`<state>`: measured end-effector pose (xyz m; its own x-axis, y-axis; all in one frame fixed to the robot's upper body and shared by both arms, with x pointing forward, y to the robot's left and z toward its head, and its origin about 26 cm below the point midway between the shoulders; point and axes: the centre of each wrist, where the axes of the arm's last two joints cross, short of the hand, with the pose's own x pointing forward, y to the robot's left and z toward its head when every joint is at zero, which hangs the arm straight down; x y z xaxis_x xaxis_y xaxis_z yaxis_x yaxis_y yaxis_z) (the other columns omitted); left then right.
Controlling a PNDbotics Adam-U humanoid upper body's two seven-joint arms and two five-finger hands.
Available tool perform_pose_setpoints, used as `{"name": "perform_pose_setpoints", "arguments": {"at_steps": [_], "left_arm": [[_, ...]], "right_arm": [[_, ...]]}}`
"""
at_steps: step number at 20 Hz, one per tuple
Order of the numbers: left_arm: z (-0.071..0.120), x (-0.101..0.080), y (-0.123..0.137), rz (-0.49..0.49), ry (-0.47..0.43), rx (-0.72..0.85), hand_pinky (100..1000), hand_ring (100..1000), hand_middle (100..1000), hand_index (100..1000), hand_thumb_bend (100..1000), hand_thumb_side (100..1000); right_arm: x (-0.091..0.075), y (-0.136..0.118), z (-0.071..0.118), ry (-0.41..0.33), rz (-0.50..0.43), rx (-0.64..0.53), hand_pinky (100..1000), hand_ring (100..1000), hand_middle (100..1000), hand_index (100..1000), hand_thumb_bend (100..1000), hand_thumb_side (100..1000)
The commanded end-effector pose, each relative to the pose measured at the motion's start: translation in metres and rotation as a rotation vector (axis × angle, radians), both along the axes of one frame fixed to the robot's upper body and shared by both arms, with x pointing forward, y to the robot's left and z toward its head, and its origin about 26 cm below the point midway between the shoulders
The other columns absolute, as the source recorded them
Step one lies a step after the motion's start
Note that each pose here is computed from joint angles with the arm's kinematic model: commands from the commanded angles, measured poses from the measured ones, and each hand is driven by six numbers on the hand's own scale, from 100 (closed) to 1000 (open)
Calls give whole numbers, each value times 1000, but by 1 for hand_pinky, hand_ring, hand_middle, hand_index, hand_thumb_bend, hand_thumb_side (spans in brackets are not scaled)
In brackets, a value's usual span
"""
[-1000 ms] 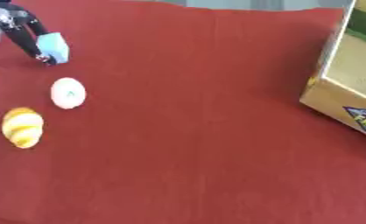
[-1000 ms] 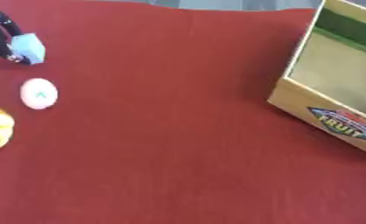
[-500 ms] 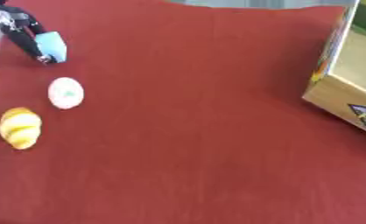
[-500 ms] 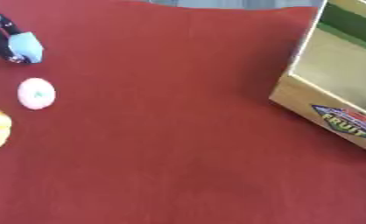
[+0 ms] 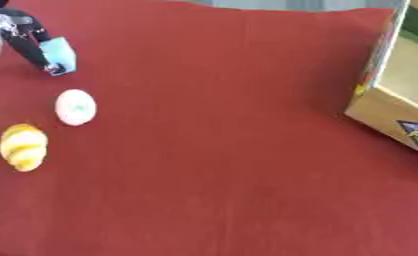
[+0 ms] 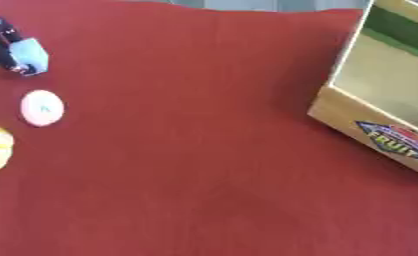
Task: Pick up the objects with one hand, pass them to the other hand, and then place them into the box on the other side of the table.
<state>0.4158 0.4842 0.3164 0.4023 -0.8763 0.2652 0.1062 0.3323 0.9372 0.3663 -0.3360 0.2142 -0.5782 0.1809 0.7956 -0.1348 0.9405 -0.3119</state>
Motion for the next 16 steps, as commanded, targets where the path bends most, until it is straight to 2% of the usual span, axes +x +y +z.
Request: {"name": "perform_pose_setpoints", "arguments": {"at_steps": [1, 11, 16], "left_arm": [[21, -7, 2, -8, -45, 25, 833, 717, 634, 437, 301, 100], [44, -10, -24, -119, -158, 142, 804, 667, 591, 389, 312, 100], [57, -20, -51, -239, -266, 226, 789, 638, 577, 382, 318, 100]], "right_arm": [[-1, -5, 4, 0, -5, -19, 872, 859, 743, 891, 319, 282], [-1, -2, 11, -17, 25, -2, 871, 858, 744, 891, 315, 247], [-3, -2, 15, -30, 34, 15, 870, 860, 746, 891, 316, 226]]}}
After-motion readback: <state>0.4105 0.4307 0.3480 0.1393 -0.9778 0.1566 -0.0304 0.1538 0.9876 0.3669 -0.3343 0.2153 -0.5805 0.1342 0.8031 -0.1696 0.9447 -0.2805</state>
